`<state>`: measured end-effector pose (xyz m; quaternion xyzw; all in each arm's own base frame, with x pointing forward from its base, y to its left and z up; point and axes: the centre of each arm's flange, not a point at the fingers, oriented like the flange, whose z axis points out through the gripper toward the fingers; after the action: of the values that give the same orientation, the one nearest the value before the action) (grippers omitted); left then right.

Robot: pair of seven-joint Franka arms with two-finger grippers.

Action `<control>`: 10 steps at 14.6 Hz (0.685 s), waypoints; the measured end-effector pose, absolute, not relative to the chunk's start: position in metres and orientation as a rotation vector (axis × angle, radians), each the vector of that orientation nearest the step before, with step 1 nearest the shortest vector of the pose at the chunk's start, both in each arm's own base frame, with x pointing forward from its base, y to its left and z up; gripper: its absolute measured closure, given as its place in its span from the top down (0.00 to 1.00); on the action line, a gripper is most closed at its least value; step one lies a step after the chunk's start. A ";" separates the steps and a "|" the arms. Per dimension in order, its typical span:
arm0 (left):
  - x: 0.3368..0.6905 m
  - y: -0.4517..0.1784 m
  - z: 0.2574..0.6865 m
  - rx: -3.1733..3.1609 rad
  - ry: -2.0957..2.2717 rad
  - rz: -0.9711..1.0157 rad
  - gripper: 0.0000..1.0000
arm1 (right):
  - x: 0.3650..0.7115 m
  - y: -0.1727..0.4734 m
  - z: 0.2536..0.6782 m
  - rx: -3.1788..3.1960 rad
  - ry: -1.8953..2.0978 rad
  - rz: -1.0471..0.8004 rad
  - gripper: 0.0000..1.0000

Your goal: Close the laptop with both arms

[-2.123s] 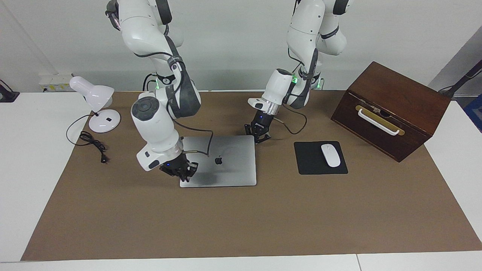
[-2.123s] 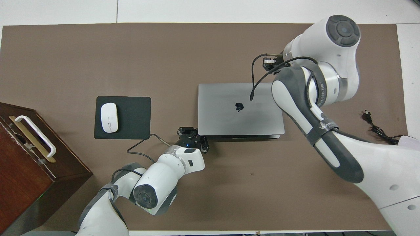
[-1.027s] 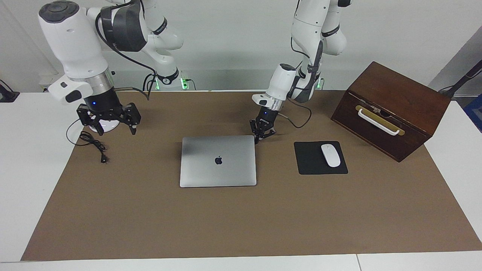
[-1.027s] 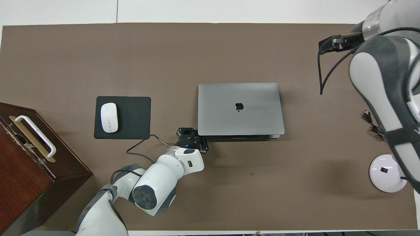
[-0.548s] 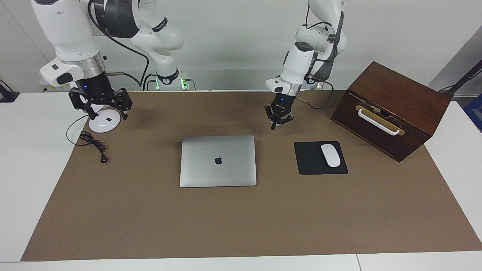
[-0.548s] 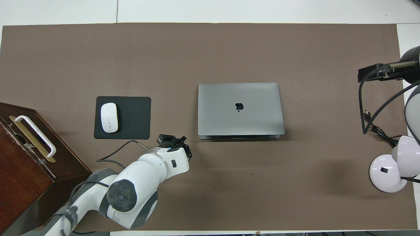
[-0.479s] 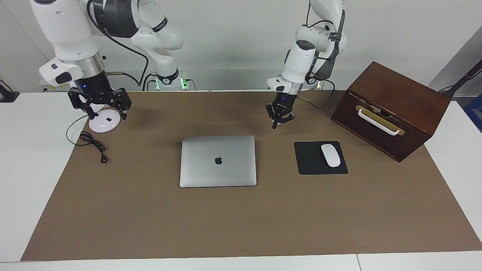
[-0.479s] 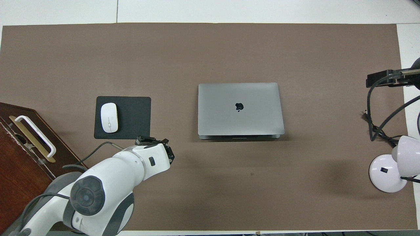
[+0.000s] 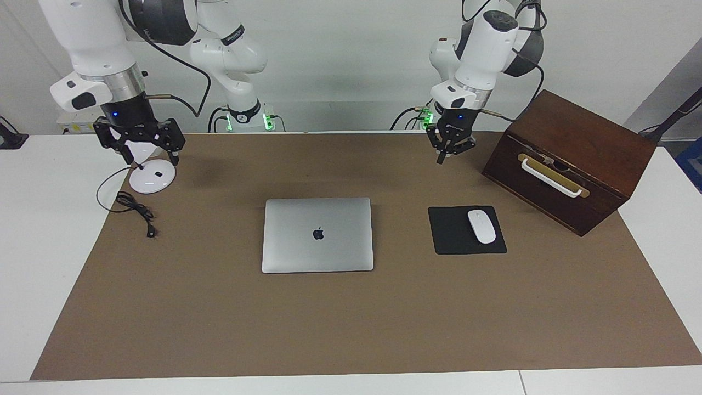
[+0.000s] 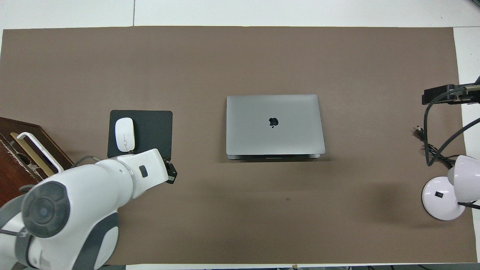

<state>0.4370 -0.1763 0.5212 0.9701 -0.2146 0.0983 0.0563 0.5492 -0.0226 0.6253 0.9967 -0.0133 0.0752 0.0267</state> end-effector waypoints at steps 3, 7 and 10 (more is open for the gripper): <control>0.450 -0.140 0.535 2.995 -0.559 0.252 0.14 | 0.545 -0.022 0.633 3.078 -0.041 0.236 1.00; 0.467 -0.082 0.550 3.033 -0.372 0.275 0.56 | 0.545 -0.022 0.633 3.080 -0.041 0.226 1.00; 0.475 -0.040 0.561 3.051 -0.240 0.311 0.93 | 0.545 -0.022 0.633 3.079 -0.040 0.227 1.00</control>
<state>0.4752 -0.0403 0.5613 0.9913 -0.0781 0.1010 0.0325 0.5448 -0.0216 0.6330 0.9969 -0.0131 0.0734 0.0268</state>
